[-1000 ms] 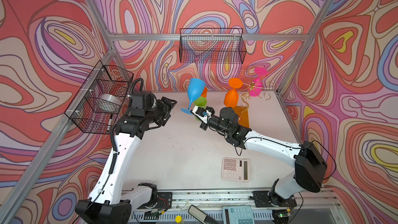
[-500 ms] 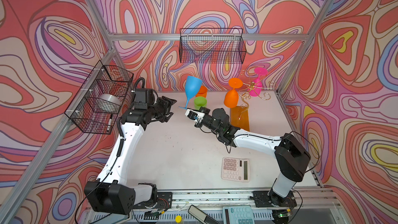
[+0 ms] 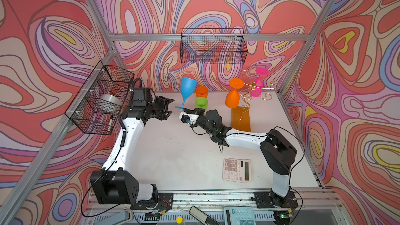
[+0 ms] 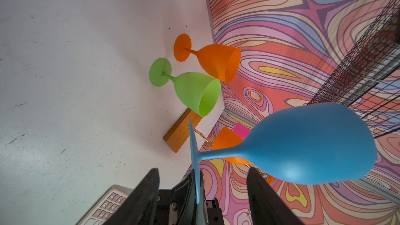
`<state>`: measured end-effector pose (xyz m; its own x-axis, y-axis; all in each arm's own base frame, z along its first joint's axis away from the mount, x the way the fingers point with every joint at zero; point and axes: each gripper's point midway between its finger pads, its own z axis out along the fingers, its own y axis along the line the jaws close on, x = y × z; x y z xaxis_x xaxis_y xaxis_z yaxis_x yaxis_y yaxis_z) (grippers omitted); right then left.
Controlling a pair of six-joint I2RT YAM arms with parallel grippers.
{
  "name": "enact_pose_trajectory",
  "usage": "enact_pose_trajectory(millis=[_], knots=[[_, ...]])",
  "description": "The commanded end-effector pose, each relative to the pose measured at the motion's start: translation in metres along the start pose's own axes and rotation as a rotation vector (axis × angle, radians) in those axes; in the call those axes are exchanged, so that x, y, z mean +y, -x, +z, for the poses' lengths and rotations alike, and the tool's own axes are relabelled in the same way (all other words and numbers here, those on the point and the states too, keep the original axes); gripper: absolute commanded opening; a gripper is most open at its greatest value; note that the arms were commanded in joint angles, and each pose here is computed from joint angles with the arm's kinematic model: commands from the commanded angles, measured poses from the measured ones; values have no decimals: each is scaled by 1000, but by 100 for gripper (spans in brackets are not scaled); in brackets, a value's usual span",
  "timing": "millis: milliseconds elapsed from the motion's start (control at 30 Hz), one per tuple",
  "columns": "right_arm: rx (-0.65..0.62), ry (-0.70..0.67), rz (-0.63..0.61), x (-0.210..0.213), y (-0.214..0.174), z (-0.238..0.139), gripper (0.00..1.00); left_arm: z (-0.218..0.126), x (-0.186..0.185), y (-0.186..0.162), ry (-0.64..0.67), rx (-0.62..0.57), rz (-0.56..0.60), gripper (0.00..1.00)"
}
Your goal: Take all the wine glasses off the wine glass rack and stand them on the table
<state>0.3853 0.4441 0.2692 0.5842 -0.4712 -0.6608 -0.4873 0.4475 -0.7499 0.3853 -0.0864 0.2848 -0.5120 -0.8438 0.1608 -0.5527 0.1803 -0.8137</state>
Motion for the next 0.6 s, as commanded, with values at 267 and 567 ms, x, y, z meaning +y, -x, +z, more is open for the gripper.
enact_pose_trajectory(millis=[267,567], knots=[[-61,-51,-50,-9,25,4,0,4,-7,-2,-71,37,-23,55],[-74,-52,-55,-6,33,3,0,2,-2,-3,-70,29,-17,46]])
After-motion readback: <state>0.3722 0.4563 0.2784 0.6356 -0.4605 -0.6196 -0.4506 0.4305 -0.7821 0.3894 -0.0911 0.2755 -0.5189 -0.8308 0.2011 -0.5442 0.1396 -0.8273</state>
